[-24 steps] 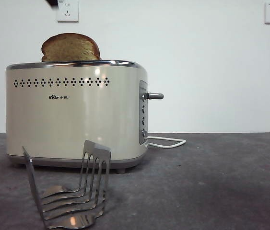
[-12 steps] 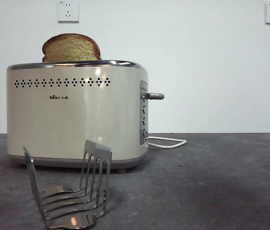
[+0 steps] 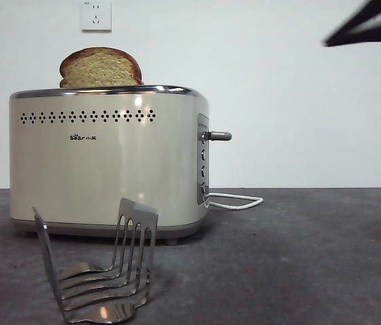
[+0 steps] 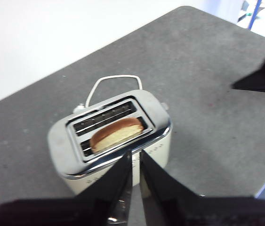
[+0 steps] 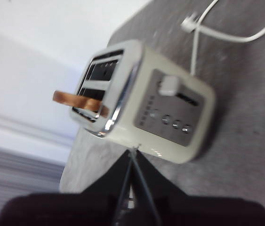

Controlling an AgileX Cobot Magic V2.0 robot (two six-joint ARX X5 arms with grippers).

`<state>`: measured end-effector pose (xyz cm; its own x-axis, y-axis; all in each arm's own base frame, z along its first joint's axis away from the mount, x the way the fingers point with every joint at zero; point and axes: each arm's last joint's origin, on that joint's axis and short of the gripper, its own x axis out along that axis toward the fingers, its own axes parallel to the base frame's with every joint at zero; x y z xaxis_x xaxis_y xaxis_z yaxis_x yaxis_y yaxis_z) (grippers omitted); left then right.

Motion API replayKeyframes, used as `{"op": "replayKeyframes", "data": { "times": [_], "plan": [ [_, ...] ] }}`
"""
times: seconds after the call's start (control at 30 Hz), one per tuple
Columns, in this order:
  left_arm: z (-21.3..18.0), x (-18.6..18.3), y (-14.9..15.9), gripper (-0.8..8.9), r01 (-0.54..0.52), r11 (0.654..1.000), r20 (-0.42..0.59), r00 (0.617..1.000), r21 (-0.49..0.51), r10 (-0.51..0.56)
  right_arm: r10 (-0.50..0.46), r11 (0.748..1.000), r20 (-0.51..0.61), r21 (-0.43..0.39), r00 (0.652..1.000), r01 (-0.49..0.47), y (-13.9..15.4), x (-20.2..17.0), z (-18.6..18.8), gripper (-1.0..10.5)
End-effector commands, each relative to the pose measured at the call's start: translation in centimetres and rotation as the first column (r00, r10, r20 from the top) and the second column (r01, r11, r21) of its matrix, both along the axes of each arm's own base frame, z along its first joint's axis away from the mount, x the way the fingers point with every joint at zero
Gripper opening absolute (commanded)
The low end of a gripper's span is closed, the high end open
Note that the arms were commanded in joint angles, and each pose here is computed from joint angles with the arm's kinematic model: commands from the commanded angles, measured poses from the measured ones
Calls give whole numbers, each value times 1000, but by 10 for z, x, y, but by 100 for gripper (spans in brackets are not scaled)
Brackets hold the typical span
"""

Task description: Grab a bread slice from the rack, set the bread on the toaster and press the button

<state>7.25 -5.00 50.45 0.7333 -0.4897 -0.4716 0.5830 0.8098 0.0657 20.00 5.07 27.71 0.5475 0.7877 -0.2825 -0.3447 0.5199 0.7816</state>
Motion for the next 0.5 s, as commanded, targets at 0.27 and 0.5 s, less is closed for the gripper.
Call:
{"op": "replayKeyframes", "data": {
  "times": [0.27, 0.5],
  "plan": [
    [-9, -5, 2, 26, -20, 998, -65, 998, -62, 15, 198, 972, -95, -105, 976, -208, 64, 87, 4, -3],
    [-46, -2, 3, 26, -122, 993, -153, 981, 4, 121, 191, 971, -164, -114, 968, -211, 77, 120, -15, -4]
  ]
}}
